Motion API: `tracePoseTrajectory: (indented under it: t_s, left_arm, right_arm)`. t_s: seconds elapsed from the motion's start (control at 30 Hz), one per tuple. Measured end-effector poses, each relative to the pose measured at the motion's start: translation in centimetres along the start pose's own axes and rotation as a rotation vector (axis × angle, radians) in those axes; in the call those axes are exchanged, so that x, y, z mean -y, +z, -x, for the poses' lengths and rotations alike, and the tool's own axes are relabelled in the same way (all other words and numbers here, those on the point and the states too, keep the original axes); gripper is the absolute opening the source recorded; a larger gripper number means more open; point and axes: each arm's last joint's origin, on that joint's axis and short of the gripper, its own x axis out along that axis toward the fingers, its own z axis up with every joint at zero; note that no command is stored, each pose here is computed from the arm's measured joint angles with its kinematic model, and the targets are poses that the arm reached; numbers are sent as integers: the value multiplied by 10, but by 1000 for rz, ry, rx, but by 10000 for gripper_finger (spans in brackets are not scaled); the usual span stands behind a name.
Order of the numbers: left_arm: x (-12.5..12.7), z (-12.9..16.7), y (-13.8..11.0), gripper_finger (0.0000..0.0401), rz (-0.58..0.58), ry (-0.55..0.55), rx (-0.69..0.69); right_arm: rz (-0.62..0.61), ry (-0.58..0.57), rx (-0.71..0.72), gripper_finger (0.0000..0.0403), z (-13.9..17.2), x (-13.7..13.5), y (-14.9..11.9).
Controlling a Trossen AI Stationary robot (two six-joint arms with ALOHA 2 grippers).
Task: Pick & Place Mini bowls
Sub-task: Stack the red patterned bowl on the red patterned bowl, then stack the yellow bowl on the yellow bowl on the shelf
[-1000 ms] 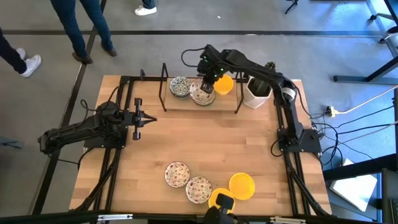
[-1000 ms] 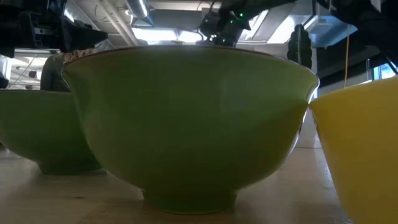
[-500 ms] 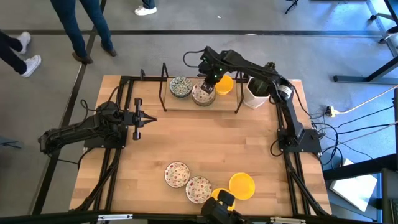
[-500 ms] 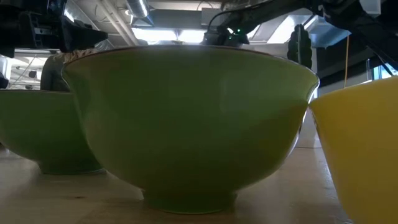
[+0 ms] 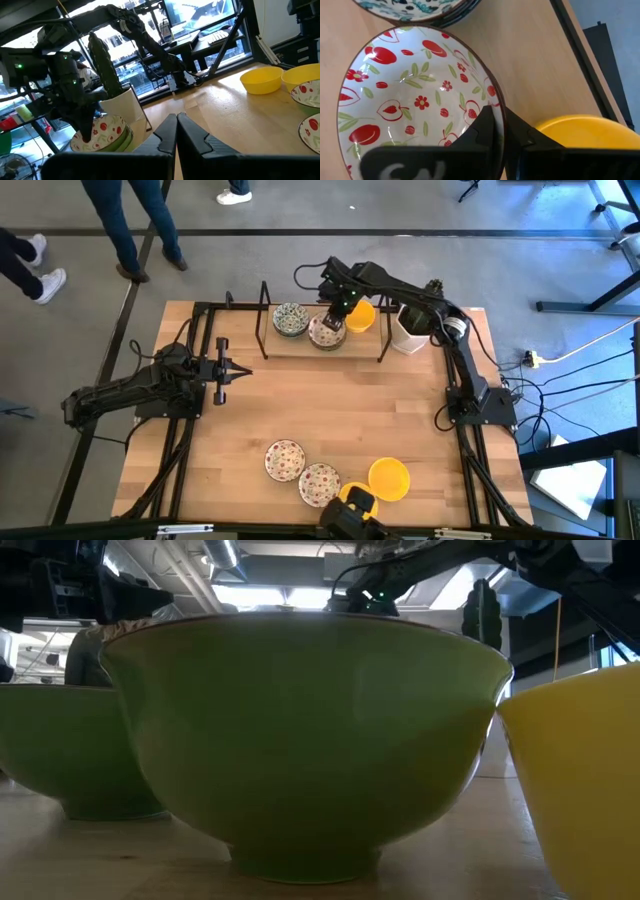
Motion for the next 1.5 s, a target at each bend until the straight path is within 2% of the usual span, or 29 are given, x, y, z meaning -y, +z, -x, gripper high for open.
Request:
tracePoseTrajectory:
  t_s: [0.5, 0.93, 1.27, 1.4, 1.5]
  left_arm:
    - [0, 0, 0, 6, 0, -1, -2]
    - [0, 0, 0, 6, 0, 0, -2]
    - [0, 0, 0, 6, 1, -1, -3]
    - [0, 0, 0, 6, 1, -1, -3]
    - [0, 0, 0, 6, 1, -1, -3]
  right_arm:
    - [23, -4, -26, 26, -19, 3, 0]
    - [54, -17, -45, 111, -22, 4, -1]
    - [69, -22, 40, 149, 5, -1, 15]
    - [66, -22, 80, 150, 23, -7, 22]
    - [138, -13, 93, 137, 37, -22, 26]
